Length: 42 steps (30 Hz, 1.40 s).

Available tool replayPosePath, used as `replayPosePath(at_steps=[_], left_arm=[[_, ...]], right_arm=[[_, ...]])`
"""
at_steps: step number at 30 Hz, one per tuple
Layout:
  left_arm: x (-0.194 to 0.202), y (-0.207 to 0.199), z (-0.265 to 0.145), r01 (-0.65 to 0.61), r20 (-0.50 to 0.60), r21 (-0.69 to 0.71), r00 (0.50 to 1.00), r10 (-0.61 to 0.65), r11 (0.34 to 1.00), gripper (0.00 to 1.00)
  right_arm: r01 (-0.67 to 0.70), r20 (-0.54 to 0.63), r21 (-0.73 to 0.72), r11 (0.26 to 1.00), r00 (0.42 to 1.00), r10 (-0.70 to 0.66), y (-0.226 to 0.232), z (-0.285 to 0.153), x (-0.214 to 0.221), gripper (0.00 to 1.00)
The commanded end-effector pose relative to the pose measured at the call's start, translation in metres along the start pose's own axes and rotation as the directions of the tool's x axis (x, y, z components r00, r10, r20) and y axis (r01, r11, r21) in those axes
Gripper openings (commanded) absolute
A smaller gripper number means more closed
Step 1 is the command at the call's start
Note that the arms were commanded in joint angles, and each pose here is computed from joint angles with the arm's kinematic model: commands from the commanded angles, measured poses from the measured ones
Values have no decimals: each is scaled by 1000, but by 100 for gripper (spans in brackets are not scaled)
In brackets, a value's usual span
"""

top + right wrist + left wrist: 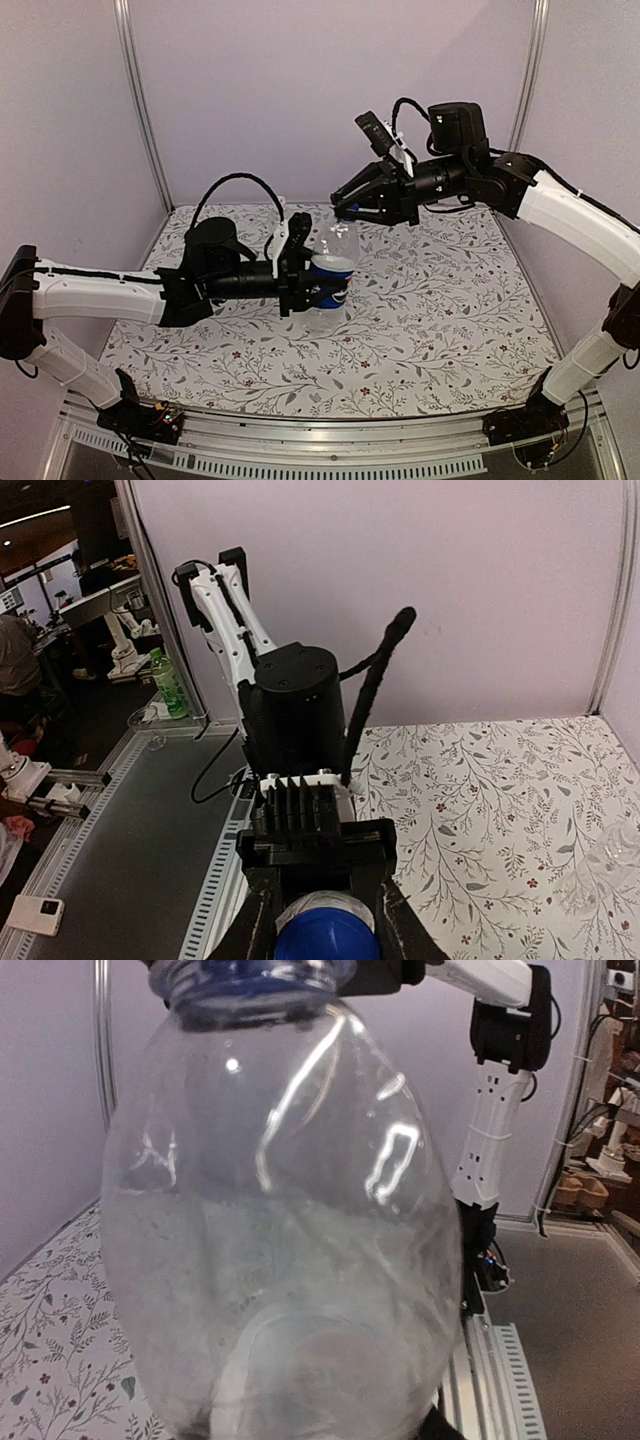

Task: Unscrew the bottle caps

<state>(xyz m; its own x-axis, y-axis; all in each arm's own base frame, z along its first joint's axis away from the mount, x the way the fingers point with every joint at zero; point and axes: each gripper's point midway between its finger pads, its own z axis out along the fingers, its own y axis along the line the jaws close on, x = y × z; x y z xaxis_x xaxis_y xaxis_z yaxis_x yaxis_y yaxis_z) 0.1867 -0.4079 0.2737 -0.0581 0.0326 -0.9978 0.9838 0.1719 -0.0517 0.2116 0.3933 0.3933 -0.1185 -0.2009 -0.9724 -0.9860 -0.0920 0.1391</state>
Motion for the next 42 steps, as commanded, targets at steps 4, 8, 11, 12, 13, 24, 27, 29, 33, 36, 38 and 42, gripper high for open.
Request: replayPosePath(at_steps=[4, 8, 11, 12, 13, 24, 27, 29, 33, 36, 38, 42], left_arm=[[-15, -51, -9, -60, 72, 283, 997, 41, 957, 38], [-14, -52, -9, -51, 67, 297, 997, 32, 953, 37], [-14, -46, -6, -46, 62, 268, 998, 31, 962, 37], [-13, -43, -5, -46, 57, 250, 998, 33, 967, 37], [-12, -40, -4, -44, 50, 230, 998, 34, 972, 36], [-7, -9, 2, -33, 11, 59, 999, 33, 998, 35], [-4, 4, 4, -31, -3, -14, 1000, 31, 999, 35], [-3, 13, 3, -30, -14, -68, 999, 30, 997, 35], [-1, 30, 2, -28, -29, -164, 999, 23, 986, 35], [0, 40, 1, -26, -38, -217, 999, 18, 976, 35], [1, 44, 0, -22, -42, -242, 999, 12, 970, 36], [3, 52, -1, -16, -51, -287, 999, 2, 958, 36]], right_arm=[[66, 6, -183, 981, 998, -66, 16, -6, 3, 11], [58, 10, -204, 977, 998, -57, 16, -7, 3, 12], [37, 2, -188, 981, 999, -38, 10, -5, 4, 13], [26, -4, -176, 984, 1000, -27, 7, -4, 5, 13], [17, -8, -160, 987, 1000, -18, 4, -4, 5, 14], [-57, -23, -51, 997, 998, 56, -13, -3, 6, 55], [-59, -14, -13, 998, 998, 59, -17, -5, 3, 73], [-63, -9, 21, 998, 998, 63, -18, -8, 1, 82], [-65, 13, 105, 992, 998, 64, -24, -16, -7, 91], [-89, 53, 170, 981, 995, 81, -30, -22, -18, 93], [-150, 96, 207, 967, 986, 133, -35, -26, -26, 93], [-248, 192, 312, 917, 962, 195, -52, -37, -40, 92]])
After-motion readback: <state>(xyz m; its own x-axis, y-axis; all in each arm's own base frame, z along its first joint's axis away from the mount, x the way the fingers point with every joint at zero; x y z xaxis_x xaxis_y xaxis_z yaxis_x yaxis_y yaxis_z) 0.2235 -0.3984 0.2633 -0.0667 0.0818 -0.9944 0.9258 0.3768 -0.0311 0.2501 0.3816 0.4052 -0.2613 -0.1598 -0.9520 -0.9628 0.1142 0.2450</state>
